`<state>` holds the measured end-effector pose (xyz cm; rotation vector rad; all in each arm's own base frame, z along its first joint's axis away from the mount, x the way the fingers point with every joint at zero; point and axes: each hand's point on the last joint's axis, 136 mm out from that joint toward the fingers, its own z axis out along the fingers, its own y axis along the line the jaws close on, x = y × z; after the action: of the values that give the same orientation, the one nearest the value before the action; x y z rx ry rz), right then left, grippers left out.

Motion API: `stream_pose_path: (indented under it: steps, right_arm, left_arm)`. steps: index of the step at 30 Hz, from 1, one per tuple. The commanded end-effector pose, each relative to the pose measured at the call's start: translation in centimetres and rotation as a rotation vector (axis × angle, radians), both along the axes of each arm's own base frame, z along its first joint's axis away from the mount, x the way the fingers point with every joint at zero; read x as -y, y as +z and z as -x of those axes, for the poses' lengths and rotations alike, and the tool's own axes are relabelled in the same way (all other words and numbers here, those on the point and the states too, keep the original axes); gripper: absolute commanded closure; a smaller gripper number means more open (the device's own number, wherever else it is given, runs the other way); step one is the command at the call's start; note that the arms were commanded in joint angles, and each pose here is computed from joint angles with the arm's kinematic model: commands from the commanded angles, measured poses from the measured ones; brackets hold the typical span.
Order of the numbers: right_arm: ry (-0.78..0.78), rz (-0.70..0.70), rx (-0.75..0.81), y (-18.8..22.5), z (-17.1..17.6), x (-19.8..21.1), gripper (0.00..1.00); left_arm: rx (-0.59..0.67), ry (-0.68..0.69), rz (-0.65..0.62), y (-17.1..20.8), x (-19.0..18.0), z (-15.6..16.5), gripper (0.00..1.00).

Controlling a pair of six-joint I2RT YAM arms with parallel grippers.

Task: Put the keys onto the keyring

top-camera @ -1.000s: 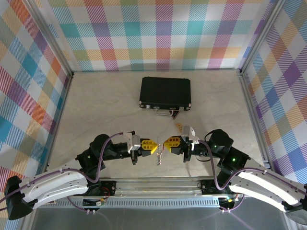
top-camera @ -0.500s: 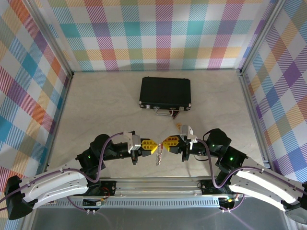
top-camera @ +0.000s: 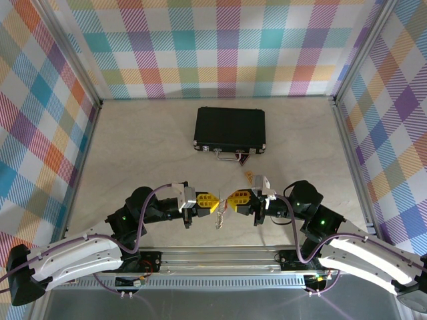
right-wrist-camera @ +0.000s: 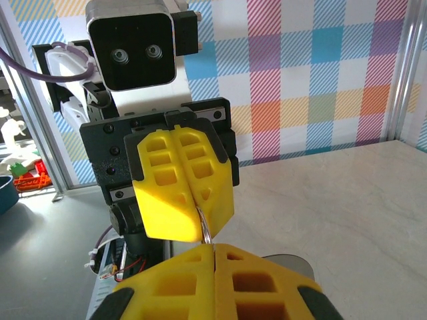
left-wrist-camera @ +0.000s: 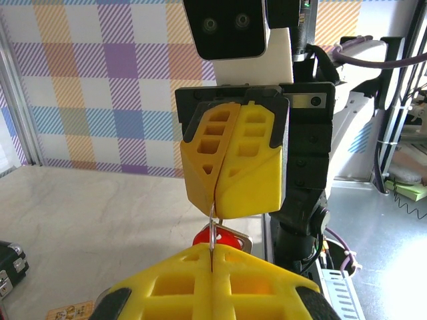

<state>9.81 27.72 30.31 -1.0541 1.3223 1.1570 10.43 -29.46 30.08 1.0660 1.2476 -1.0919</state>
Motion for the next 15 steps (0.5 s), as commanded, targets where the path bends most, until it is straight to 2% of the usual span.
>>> stream_pose_path:
  steps: [1,15]
  right_arm:
    - [0.014,-0.037,0.011,0.64,0.28,-0.02,1.0]
    - [0.022,-0.038,0.008,0.54,0.31,-0.23,1.0]
  left_arm:
    - [0.027,-0.009,0.033,0.9,0.01,0.28,1.0]
    - [0.028,-0.002,0.032,0.76,0.01,0.14,1.0]
